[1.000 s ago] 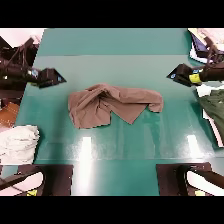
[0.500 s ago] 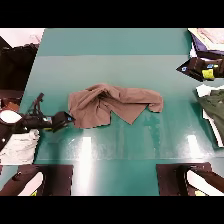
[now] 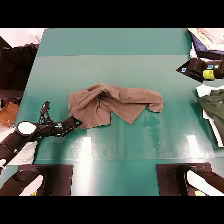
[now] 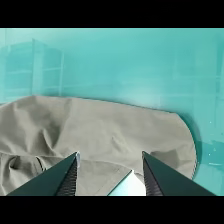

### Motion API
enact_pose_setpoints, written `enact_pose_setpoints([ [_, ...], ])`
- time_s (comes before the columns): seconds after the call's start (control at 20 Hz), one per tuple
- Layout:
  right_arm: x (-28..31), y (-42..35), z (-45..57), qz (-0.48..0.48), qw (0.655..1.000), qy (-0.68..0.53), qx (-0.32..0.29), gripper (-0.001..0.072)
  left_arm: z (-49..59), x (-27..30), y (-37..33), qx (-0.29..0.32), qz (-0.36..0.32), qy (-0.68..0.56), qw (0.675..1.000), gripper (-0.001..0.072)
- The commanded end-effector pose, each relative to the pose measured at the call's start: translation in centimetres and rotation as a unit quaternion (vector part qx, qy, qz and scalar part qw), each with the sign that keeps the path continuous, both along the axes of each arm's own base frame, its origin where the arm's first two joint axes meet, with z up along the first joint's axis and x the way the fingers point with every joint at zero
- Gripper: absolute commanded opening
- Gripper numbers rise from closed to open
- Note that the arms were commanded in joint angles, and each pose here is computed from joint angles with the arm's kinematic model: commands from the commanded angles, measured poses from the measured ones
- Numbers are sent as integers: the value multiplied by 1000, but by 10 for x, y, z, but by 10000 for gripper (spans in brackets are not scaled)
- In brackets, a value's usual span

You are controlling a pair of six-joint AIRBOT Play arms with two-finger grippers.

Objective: Fold the shirts.

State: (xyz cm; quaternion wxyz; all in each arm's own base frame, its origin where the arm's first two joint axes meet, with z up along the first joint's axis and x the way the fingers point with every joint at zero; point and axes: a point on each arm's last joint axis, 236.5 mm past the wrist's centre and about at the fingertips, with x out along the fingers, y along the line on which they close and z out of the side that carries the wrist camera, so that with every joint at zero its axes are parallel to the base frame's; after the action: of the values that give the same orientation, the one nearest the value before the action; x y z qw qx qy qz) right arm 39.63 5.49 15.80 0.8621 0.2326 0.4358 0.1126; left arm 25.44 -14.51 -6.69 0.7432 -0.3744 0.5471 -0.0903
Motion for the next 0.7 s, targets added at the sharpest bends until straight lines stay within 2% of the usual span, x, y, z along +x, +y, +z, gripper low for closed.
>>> enact_pose_setpoints([
  [0.0,-2,4,0,6,1000,3,0,448,-2,7,3,6,20,-9,1000,642],
  [0.15,-3,13,0,17,1000,2,-1,448,0,11,4,3,29,-14,999,641],
  [0.2,-3,16,0,21,1000,1,-1,447,0,11,3,0,30,-14,999,534],
  [0.25,-4,19,0,25,1000,1,-1,447,2,12,2,-2,29,-17,999,344],
  [0.3,-5,22,0,29,1000,1,-1,448,3,13,1,-2,23,-23,999,309],
  [0.4,-5,22,-1,30,1000,3,-1,448,3,13,1,0,20,-25,999,307],
  [0.45,-7,23,-2,32,999,7,-1,448,3,13,1,1,20,-27,999,212],
  [0.5,-9,24,-4,34,999,12,0,448,3,15,2,6,17,-34,999,49],
  [0.65,-35,28,-40,45,997,70,6,448,7,20,4,10,17,-44,999,26],
])
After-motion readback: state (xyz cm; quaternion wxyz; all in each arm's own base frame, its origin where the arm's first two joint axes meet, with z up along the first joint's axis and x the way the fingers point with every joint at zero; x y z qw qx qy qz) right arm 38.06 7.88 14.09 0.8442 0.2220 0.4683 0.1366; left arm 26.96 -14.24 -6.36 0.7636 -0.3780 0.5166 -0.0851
